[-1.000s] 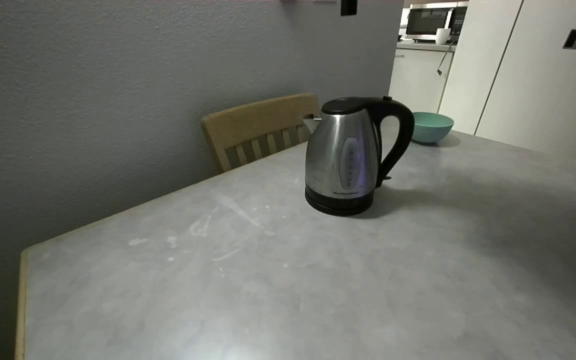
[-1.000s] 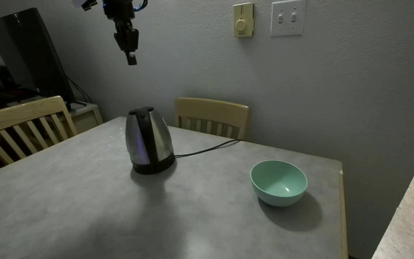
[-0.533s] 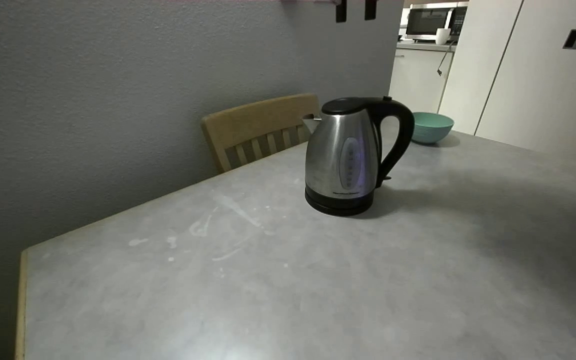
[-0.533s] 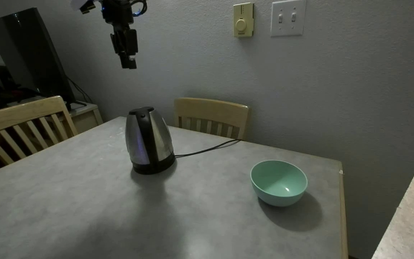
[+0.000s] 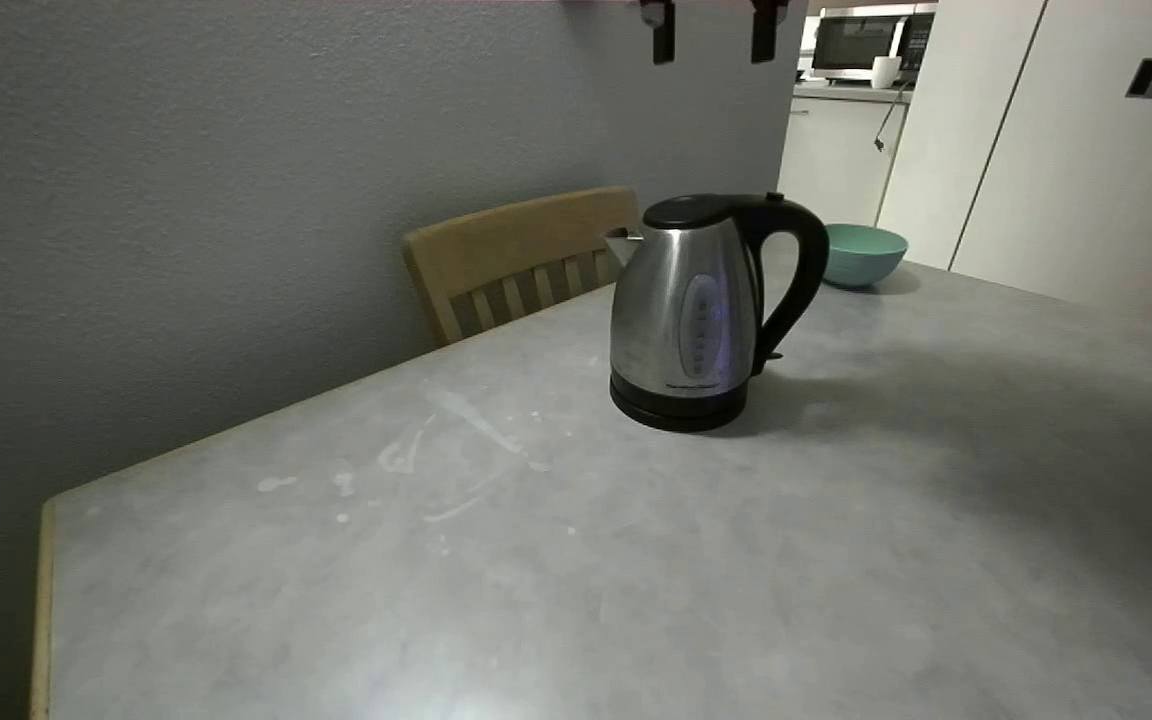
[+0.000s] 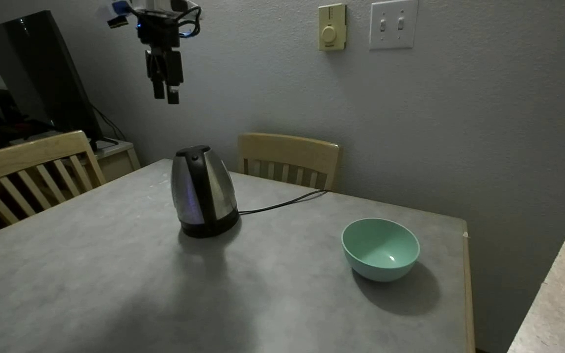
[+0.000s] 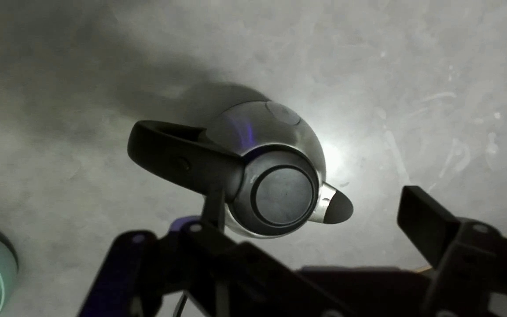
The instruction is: Close the electric kettle
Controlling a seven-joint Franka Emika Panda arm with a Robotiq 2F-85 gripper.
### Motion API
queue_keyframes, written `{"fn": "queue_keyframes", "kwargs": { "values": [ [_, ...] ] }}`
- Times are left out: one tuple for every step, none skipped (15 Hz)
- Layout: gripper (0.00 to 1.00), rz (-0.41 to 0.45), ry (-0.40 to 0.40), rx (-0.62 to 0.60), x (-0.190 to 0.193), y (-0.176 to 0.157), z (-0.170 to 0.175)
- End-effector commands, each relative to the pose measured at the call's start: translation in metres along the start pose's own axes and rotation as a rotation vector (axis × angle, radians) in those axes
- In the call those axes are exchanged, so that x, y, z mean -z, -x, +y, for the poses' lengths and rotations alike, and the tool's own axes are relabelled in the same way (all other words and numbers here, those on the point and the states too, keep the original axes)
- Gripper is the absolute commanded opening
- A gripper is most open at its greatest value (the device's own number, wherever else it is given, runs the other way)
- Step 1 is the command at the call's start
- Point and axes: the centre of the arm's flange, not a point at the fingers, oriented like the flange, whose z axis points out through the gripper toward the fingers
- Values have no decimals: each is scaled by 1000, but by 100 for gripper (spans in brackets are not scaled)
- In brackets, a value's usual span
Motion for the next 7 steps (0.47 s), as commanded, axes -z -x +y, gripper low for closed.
{"fn": "queue_keyframes", "kwargs": {
  "values": [
    [100,-31,-48,2,-7,16,17],
    [100,-40,-55,2,-9,16,18],
    [100,-50,-64,3,-10,16,20],
    [100,-56,-72,7,-11,16,22],
    [100,-39,-39,-7,-9,-1,7],
    [100,-41,-39,-8,-10,-2,8],
    [100,-40,-39,-8,-10,-2,8]
  ]
}}
